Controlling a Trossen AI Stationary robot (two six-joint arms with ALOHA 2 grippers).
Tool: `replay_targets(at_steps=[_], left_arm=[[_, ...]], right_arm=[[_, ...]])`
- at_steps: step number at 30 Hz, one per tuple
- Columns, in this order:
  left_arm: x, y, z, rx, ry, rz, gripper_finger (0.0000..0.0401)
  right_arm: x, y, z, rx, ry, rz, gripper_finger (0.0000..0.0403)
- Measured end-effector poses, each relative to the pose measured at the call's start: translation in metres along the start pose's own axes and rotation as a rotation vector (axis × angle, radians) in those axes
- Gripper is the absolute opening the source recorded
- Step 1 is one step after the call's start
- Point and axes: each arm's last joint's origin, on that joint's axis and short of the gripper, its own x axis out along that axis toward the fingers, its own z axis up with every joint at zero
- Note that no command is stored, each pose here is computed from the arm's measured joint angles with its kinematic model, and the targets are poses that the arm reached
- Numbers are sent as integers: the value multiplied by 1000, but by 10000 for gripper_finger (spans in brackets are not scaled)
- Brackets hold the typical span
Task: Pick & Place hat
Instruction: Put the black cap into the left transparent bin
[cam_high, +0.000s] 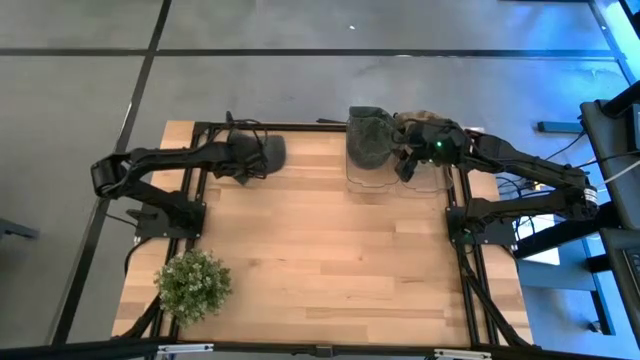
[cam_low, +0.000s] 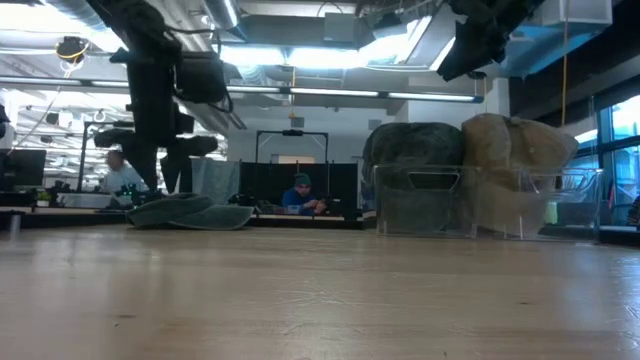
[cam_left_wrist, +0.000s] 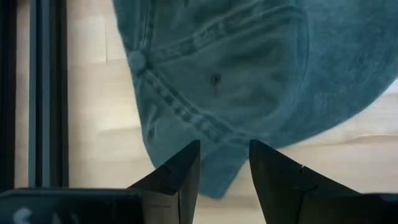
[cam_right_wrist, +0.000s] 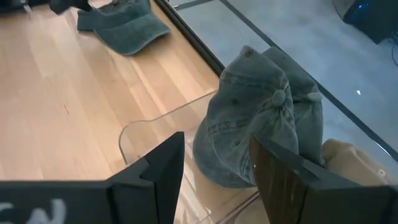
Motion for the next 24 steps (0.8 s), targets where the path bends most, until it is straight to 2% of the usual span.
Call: replay_targets(at_steps=[4,9,12,16,24], left_arm=[[7,3,2,50,-55,16,132],[17,8,5,53,-61,-2,132],[23,9,5,75,-23,-30,132],[30,6,4,176,23,-51,132],[51,1,-4,296,101,5,132]], right_arm=[[0,0,0,1,-4,0,181],[0,0,0,2,-3,1,181],[0,0,0,2,-3,1,181],[0,0,0,2,-3,1,181],[0,0,0,2,-3,1,181]])
